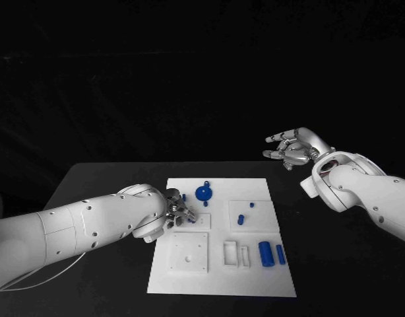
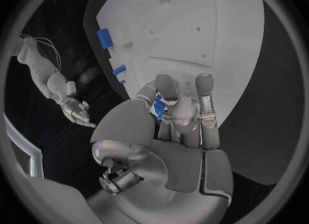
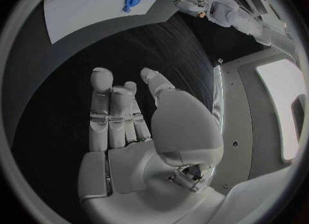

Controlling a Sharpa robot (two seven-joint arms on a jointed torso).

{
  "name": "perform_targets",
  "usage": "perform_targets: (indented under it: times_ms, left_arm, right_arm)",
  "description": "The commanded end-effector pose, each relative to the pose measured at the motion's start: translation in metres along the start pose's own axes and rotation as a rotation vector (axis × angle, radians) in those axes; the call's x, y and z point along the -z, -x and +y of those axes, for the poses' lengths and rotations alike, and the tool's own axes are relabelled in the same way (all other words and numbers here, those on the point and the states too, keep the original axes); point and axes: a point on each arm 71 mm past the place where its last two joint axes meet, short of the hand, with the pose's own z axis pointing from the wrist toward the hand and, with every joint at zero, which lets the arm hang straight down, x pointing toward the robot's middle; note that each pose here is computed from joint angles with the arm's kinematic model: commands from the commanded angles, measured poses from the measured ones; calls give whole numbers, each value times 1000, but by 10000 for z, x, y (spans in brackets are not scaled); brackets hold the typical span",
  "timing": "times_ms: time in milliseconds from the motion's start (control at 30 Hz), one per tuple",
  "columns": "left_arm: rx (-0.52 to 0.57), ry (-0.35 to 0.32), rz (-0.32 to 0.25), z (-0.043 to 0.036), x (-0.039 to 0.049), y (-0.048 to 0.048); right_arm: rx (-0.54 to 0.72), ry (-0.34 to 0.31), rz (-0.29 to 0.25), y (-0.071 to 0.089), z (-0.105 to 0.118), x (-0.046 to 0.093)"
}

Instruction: Assemble the parts on the task board

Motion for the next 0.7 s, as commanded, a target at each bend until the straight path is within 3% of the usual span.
perform_targets:
  times_ms: [33,700]
  left_arm:
    - [-32,15,41,11,-7,-63]
    - [-64,9,49,-24,-19,-78]
  right_arm:
    - [9,7,11,-17,18,-4]
    - [8,5,11,-28,23,-7]
